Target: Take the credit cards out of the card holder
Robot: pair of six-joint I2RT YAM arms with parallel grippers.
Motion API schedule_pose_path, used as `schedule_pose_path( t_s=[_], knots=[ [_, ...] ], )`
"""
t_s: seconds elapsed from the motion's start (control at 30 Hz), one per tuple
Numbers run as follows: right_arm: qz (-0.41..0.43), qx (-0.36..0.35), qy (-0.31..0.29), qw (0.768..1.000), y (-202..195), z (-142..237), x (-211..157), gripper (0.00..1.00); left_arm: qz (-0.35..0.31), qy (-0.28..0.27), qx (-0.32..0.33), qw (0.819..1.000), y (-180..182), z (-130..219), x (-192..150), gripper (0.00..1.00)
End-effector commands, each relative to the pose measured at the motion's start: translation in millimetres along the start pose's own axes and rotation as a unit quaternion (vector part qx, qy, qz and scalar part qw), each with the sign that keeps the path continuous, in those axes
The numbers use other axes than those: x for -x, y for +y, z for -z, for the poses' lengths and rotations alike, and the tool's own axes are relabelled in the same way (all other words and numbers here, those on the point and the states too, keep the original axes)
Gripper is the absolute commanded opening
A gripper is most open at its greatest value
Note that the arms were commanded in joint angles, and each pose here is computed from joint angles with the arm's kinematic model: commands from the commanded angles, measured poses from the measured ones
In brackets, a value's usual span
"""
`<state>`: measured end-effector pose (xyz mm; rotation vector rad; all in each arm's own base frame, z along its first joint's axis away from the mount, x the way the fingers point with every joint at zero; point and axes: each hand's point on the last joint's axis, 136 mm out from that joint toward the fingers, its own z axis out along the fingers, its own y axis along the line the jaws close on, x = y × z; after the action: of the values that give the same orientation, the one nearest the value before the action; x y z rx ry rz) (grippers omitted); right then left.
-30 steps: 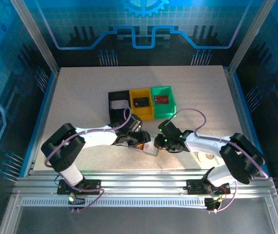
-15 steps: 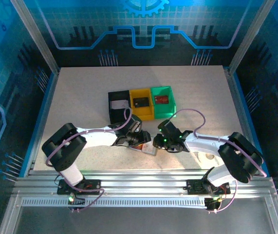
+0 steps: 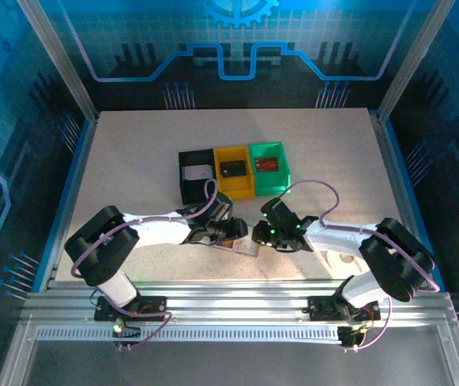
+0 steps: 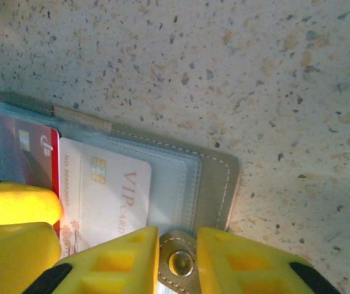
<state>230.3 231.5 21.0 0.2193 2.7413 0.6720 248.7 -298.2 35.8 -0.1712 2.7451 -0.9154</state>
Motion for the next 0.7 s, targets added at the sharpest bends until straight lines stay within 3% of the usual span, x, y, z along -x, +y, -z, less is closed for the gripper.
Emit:
schedule_pose_path(
  t_s=[0.0,0.43,0.67],
  knots=[
    [-0.005,-0.037,0.037,0.999,-24,-9,-24,0.23,-0.024,-0.004,0.037,0.999,15,5,-5,0.46],
    [-0.005,-0.036,0.038,0.999,-24,-10,-26,0.23,-0.037,0.004,0.046,0.998,15,-4,-13,0.46],
    [-0.004,-0.035,0.045,0.998,-24,-15,-31,0.23,-0.027,0.001,0.027,0.999,13,-7,-15,0.36]
  ],
)
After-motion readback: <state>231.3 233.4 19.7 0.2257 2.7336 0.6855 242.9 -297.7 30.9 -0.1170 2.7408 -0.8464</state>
